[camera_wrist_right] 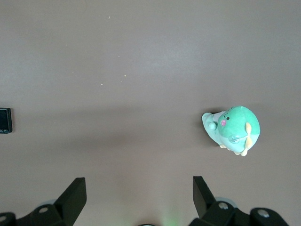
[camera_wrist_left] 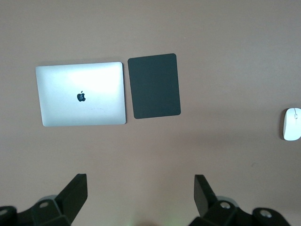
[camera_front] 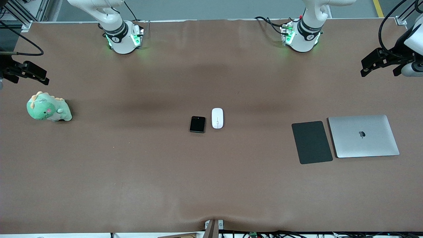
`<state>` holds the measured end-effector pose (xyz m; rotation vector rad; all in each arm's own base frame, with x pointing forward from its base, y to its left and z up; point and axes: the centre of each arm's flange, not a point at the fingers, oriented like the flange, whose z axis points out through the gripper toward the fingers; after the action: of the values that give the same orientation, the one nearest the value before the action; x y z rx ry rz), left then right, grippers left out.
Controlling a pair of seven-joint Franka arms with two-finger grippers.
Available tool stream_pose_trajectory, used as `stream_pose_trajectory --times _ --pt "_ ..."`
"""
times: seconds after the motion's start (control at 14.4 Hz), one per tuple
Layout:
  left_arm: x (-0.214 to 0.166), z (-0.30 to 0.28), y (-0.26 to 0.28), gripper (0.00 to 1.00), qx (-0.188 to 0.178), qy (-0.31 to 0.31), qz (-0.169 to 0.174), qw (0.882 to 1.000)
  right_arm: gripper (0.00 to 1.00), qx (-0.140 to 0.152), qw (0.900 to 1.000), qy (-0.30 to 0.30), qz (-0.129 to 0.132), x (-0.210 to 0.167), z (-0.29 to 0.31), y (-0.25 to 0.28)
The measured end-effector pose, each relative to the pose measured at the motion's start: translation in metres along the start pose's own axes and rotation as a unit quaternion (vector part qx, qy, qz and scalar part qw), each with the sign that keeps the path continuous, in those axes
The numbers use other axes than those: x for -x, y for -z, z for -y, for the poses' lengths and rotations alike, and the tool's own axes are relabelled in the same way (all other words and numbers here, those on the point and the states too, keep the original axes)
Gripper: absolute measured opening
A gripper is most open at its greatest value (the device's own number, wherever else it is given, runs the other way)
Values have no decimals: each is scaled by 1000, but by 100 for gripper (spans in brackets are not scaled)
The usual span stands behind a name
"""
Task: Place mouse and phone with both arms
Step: 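Move the left gripper toward the white mouse beside the black phone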
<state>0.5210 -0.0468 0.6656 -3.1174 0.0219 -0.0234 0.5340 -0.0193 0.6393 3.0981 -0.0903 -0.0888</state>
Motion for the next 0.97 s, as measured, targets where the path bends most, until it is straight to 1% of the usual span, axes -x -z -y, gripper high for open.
stream_pose_trajectory --times 0.69,0.97 --pt "0 0 1 100 0 0 -1 1000 100 0 1000 0 0 0 0 0" --pt "-6 -7 -9 100 -1 -6 9 1000 100 0 1000 0 0 0 0 0"
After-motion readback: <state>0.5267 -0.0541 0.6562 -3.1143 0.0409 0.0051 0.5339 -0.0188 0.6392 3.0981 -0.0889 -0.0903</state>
